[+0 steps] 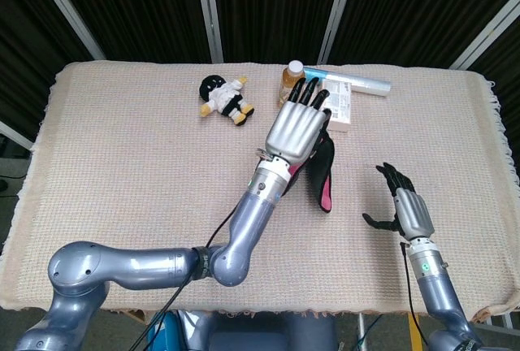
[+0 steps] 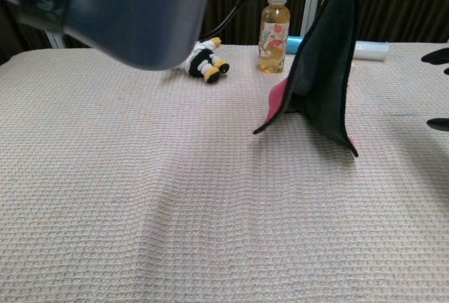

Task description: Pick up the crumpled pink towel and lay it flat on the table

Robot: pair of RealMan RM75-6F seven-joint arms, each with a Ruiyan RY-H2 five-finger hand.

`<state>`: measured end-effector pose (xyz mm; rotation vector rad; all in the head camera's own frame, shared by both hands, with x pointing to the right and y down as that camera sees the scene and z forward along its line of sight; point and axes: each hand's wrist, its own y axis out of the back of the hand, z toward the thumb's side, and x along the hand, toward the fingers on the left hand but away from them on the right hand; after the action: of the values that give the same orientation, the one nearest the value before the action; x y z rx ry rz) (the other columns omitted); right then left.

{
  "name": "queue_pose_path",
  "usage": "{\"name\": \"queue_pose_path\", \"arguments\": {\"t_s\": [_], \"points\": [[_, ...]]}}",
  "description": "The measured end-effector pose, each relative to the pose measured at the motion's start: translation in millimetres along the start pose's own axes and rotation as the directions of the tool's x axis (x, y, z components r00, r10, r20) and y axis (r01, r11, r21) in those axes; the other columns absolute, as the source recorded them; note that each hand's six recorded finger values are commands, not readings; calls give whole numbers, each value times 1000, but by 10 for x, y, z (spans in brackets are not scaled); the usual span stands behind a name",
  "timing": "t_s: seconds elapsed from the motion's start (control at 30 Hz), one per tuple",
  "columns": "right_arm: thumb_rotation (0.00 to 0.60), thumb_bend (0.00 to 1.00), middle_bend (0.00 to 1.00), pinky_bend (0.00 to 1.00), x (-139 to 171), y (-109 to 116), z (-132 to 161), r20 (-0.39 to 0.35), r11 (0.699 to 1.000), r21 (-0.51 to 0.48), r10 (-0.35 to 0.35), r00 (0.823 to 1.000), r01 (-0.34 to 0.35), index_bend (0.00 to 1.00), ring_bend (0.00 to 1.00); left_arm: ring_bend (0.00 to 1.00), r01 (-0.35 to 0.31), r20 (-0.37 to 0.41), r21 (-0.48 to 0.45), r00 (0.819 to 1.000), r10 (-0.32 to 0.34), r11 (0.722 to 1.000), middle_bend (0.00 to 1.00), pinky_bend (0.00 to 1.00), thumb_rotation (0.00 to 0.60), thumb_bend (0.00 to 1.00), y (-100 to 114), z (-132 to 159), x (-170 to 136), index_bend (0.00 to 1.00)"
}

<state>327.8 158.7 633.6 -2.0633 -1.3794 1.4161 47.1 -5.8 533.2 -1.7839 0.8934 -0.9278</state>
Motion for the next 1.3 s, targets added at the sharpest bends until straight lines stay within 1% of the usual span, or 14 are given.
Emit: {"name": "queue_pose_path", "arguments": {"t_s": [0.23, 0.43, 0.67, 0.83, 1.13, 1.3], "points": [[600, 228, 0, 0, -27, -179, 62, 29, 1000, -6, 27, 999, -26, 203, 0, 0, 1, -15, -4, 1000, -1, 1000, 168, 0, 600, 570, -51, 149, 127, 588], [600, 229, 0, 0, -65, -350, 77, 74, 999, 0, 51, 996, -51, 255, 0, 0, -11, -3, -29, 1000, 11, 1000, 168, 0, 600, 570, -17, 304, 174, 589], [600, 230, 0, 0, -118, -545, 152, 104, 998, 4, 62, 993, -63, 259, 0, 0, -19, -4, -22, 1000, 19, 1000, 167, 0, 600, 570, -29, 345, 193, 590], [600, 230, 0, 0, -160, -590, 239, 100, 999, -7, 52, 994, -52, 258, 0, 0, -21, -9, -22, 1000, 21, 1000, 168, 0, 600, 570, -34, 364, 214, 592], [600, 229, 0, 0, -216, -648, 311, 104, 998, -18, 58, 993, -57, 259, 0, 0, -39, 7, -15, 999, 39, 999, 171, 0, 600, 570, -5, 481, 261, 593], [600, 229, 0, 0, -249, -645, 348, 101, 998, -27, 56, 993, -53, 259, 0, 0, -47, 19, -12, 999, 48, 999, 172, 0, 600, 570, -17, 569, 296, 594]]}}
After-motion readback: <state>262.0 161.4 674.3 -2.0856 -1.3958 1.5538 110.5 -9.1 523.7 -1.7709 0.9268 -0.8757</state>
